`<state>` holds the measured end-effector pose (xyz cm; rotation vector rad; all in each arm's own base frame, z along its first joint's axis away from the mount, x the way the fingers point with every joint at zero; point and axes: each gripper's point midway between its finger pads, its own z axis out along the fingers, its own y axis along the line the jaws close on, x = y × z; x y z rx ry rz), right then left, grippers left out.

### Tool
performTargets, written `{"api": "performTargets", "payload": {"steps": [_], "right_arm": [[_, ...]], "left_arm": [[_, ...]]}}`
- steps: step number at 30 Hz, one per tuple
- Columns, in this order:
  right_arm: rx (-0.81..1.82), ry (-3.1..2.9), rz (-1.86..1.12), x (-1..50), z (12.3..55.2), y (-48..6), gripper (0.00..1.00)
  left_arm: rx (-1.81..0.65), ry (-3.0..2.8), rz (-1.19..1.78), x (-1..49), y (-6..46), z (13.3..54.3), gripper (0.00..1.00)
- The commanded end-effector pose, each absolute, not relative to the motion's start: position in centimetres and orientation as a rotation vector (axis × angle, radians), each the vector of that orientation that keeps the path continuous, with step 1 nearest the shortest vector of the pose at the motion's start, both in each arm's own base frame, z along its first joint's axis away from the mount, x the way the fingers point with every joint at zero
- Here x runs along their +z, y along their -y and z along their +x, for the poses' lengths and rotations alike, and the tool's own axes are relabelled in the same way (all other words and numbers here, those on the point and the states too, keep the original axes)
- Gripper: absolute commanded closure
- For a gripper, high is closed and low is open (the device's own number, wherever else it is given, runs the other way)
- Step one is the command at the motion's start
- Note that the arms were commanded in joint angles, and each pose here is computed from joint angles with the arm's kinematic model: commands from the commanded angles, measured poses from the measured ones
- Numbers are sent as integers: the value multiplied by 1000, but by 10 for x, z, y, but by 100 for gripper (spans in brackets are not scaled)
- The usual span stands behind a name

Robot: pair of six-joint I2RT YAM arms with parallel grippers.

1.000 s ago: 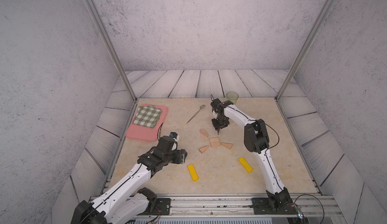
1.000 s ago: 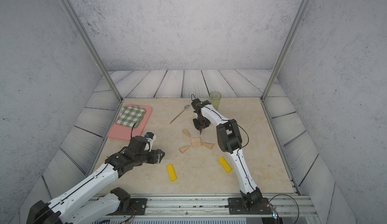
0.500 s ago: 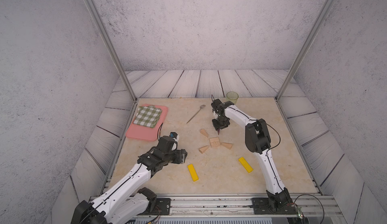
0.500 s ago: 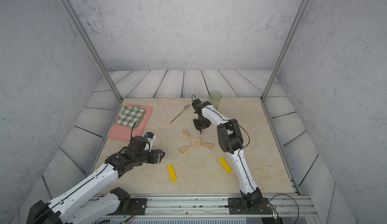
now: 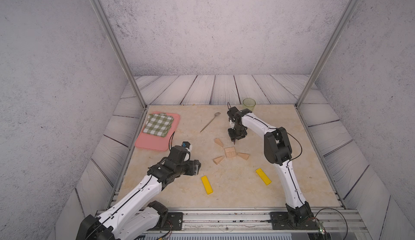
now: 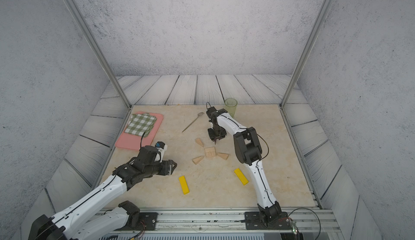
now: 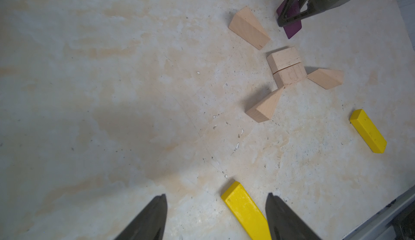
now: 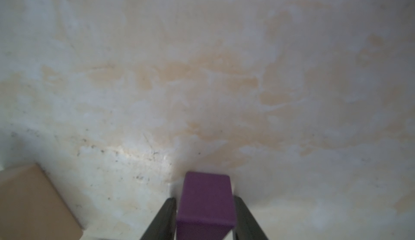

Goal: Assemble a small pinwheel with building blocks
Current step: Adjust the building block at the center of the board.

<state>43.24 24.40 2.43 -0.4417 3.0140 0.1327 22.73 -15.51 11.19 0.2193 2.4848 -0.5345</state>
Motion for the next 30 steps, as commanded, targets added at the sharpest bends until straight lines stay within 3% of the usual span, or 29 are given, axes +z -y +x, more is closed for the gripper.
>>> {"api": "performTargets", "payload": {"steps": [1,30], "right_arm": [[242,-2968,-389,67,426,-250,58],[354,-2941,-365,79,417,-260,60]], "left_arm": [[-547,-2470,210,114,155,228,24],[-555,-2465,198,115,154,226,24]]}}
